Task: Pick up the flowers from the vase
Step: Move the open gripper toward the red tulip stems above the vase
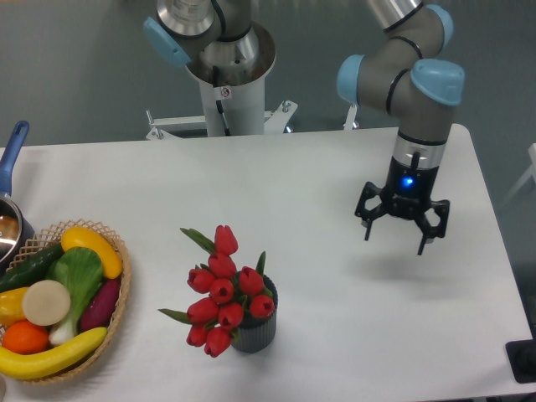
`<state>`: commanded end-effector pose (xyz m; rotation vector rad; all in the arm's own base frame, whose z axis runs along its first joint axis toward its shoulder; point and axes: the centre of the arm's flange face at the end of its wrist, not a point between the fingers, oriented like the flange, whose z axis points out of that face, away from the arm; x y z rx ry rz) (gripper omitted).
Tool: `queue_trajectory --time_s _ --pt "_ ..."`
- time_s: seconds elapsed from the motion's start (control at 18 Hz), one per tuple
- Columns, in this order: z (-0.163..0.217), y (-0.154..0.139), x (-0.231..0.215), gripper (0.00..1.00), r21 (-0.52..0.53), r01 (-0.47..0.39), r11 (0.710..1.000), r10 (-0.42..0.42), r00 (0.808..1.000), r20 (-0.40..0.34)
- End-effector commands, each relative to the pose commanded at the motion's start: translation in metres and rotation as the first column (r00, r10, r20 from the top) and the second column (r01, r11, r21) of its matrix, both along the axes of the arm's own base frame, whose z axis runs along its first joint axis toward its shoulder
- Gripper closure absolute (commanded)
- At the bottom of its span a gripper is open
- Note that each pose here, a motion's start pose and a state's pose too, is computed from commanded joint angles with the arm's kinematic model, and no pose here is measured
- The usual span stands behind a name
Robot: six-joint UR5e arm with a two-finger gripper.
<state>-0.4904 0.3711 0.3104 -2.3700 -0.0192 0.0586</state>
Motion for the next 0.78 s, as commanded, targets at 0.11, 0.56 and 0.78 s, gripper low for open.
queue_trajectory --time_s 0.11,0.56,0.78 --pt "0.012 0.009 0.008 0.0 0.175 0.055 0.983 -0.066 0.996 0.057" --pt "0.021 0.054 0.05 0.0 0.283 0.169 0.944 -0.201 0.976 0.086" --pt "0.023 0.079 0.073 0.0 0.286 0.241 0.927 -0.268 0.962 0.059"
